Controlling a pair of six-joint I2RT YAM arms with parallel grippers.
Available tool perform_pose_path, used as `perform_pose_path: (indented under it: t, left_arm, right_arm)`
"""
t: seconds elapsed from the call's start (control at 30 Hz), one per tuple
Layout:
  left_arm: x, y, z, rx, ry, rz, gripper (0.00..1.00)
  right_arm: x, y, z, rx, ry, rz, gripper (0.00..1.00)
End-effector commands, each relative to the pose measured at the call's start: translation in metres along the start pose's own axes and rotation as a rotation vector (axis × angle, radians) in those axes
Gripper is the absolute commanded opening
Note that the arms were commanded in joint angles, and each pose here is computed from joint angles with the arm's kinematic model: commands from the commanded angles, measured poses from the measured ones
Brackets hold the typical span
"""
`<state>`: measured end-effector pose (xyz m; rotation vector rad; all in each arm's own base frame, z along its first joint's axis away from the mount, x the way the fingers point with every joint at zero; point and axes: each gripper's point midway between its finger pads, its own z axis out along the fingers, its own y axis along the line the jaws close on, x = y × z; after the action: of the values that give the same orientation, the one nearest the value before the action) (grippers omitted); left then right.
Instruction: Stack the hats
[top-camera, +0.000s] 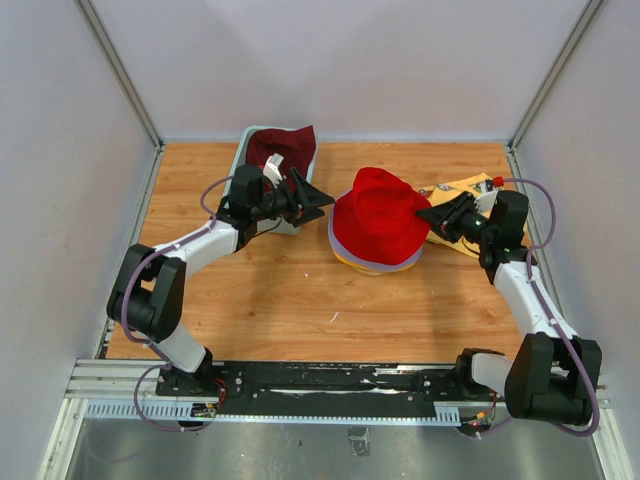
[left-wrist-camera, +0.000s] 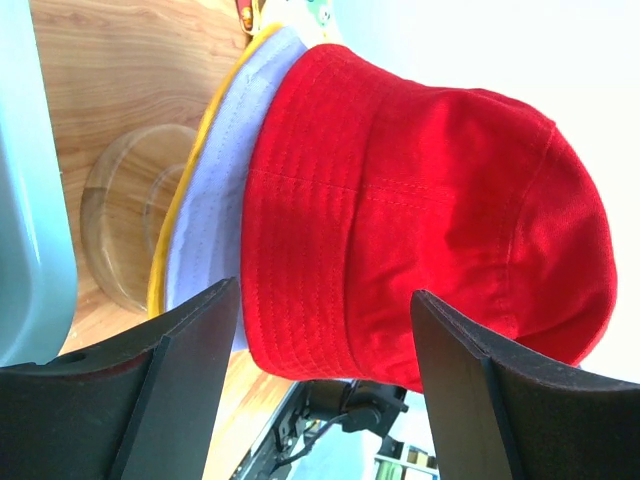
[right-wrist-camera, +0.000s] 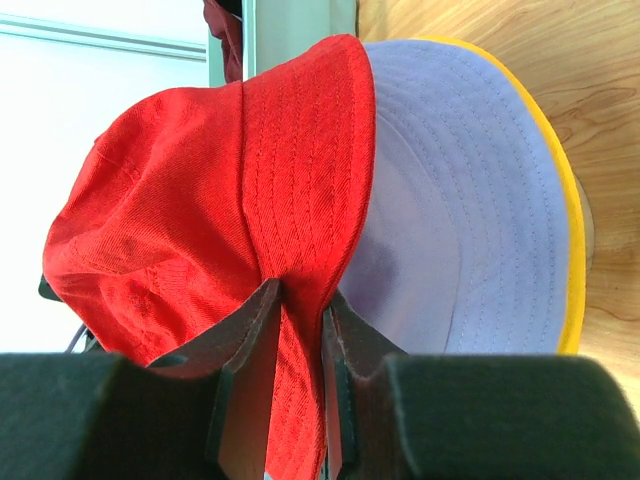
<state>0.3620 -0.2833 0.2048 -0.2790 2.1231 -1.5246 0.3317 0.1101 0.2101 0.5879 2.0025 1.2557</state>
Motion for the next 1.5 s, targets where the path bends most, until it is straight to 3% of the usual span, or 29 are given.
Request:
perform_pose_path:
  t: [0.0,0.53,1.2,1.3,1.4,1.47]
  left_arm:
    - [0.003,0.002,0.015,0.028,0.001,-0.007,0.74]
    - [0.016,0.021,0.037,0.022,0.018,-0.068,0.71]
    - [0.023,0.063,0.033,-0.172,0.0,-0.07,0.7]
    - [0.023,0.059,0.031,-0.154,-0.015,-0.087,0.62]
    - [0.022,0.053,0.027,-0.134,-0.037,-0.111,0.42]
    - [0.021,0.048,0.024,-0.108,-0.056,-0.134,0.36]
  right_arm:
    - [-0.006,-0.011,0.001,0.023,-0.032,-0.003,0.23]
    - [-0.006,-0.009,0.001,0.019,-0.033,0.001,0.24]
    - [-0.008,-0.006,0.0,0.022,-0.035,-0.006,0.24]
    - [-0.008,-0.006,0.0,0.022,-0.033,-0.005,0.24]
    - [-0.008,-0.005,0.0,0.022,-0.033,-0.005,0.24]
    - [-0.008,-0.005,0.001,0.022,-0.03,-0.005,0.24]
